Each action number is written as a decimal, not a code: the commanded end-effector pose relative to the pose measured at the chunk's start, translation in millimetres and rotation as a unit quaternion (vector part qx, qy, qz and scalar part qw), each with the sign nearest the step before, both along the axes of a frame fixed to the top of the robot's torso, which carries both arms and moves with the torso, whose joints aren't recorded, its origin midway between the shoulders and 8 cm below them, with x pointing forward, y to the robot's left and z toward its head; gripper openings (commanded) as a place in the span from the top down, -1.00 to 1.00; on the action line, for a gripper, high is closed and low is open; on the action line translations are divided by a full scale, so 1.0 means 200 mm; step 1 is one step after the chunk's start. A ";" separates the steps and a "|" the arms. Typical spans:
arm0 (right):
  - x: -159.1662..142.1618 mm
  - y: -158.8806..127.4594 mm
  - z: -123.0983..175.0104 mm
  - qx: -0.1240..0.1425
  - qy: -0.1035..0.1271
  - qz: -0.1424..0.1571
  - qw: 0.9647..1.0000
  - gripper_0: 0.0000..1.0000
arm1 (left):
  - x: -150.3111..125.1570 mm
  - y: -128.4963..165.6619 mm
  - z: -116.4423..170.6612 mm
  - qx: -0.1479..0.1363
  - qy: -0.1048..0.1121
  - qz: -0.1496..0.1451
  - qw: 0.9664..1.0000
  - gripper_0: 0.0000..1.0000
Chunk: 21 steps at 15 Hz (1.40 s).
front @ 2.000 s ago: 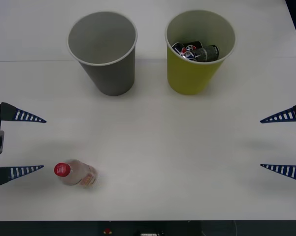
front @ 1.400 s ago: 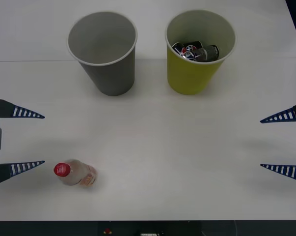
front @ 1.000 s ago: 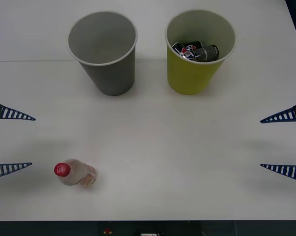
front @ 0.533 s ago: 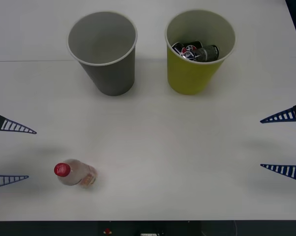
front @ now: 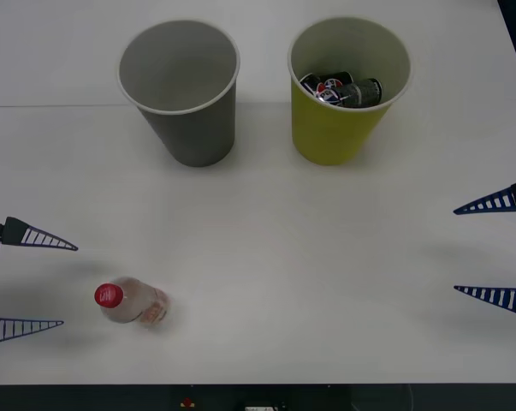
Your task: Put the can into the green bin and the plastic bottle into the gray bin
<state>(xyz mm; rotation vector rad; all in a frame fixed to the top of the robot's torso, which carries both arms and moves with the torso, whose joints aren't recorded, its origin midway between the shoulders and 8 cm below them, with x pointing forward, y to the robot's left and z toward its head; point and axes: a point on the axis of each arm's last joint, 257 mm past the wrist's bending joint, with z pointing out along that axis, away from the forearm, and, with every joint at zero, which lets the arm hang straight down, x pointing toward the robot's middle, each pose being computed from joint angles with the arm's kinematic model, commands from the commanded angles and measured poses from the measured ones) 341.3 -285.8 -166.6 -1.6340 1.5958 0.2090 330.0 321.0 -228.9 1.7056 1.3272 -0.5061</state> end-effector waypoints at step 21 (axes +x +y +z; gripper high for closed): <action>0.00 0.00 0.00 0.000 0.000 0.000 1.000 -1.00 | 0.02 -0.54 -0.37 -0.124 0.051 -0.030 0.991 -1.00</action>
